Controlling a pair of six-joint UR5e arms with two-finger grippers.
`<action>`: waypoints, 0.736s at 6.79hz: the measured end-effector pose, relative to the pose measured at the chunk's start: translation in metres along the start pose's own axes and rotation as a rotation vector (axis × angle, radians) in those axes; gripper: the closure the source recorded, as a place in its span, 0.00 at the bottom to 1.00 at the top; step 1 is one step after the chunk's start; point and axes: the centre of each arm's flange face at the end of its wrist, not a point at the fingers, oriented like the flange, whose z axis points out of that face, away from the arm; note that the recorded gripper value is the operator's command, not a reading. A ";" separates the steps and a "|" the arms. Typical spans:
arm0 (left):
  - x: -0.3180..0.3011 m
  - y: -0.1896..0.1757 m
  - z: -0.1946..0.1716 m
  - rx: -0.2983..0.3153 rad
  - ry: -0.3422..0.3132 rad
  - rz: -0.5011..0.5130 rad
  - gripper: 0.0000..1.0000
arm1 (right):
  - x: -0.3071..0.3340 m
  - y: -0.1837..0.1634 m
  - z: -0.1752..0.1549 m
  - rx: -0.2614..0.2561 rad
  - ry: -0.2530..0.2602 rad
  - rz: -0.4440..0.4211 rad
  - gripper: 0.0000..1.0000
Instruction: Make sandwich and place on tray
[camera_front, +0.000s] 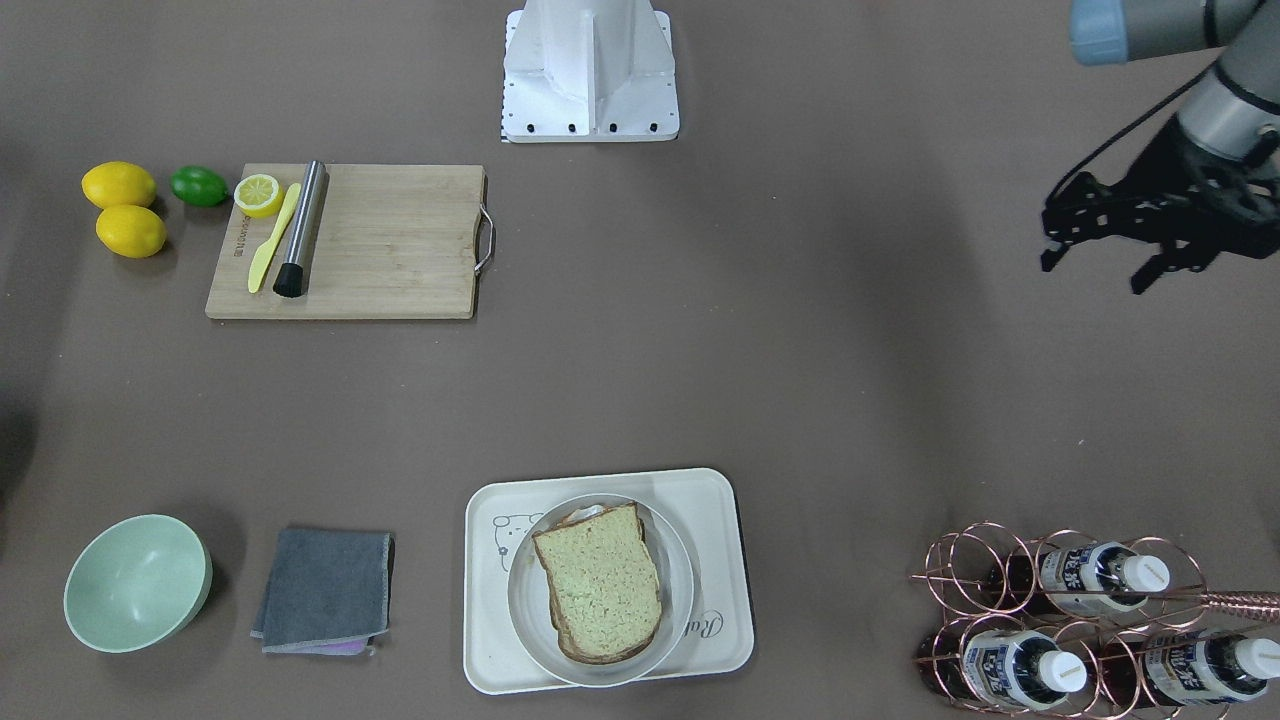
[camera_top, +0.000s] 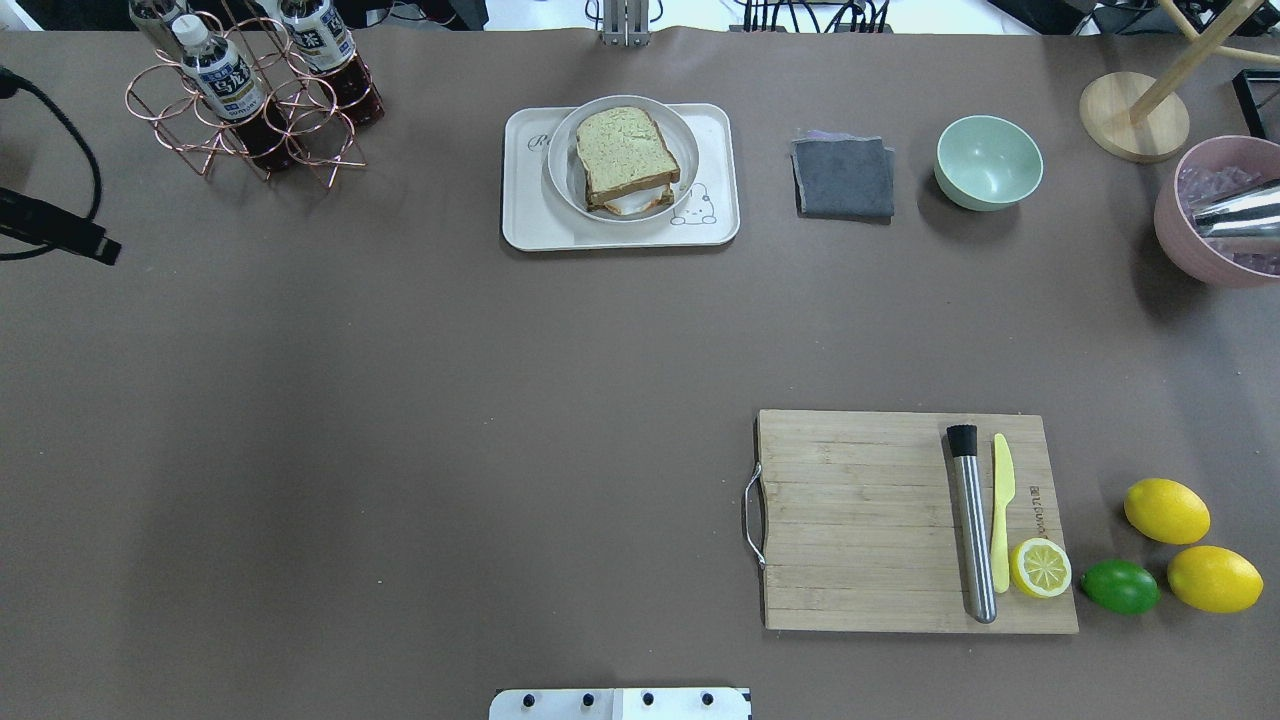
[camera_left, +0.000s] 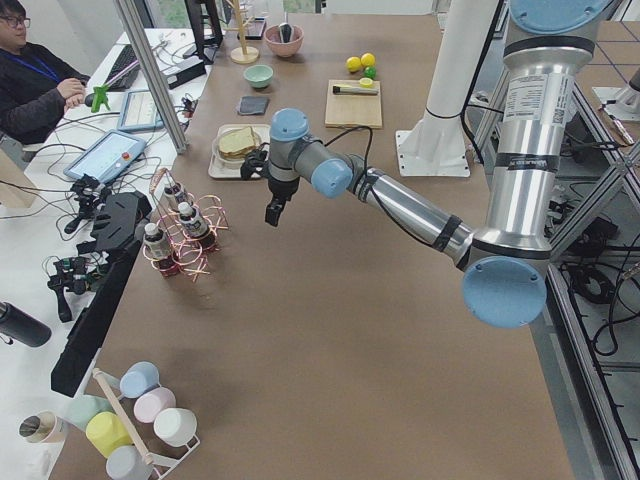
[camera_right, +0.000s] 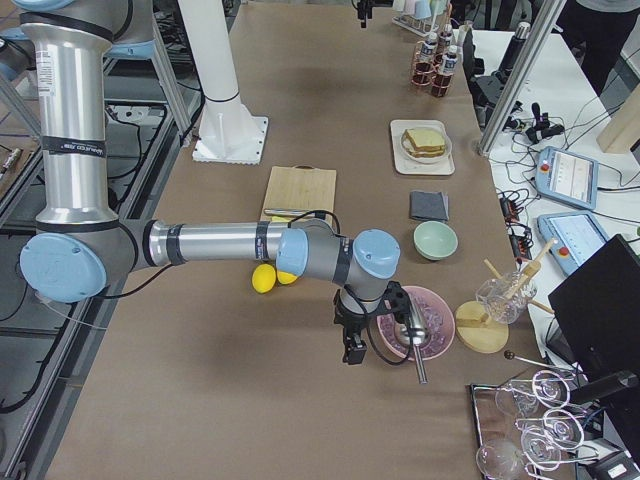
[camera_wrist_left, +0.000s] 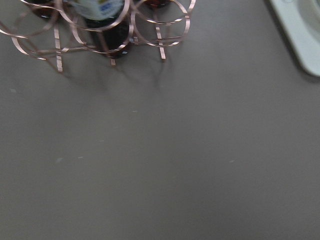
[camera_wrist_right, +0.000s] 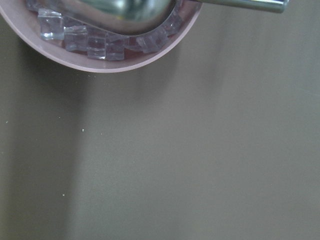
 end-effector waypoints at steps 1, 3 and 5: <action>-0.064 0.004 -0.030 -0.044 -0.056 0.053 0.01 | 0.001 0.002 0.002 -0.003 -0.001 0.002 0.00; -0.186 0.026 -0.032 -0.182 -0.078 0.041 0.01 | 0.002 0.006 0.005 -0.010 -0.003 0.008 0.00; -0.248 0.060 -0.004 -0.266 -0.054 -0.050 0.01 | 0.002 0.008 0.007 -0.012 -0.005 0.010 0.00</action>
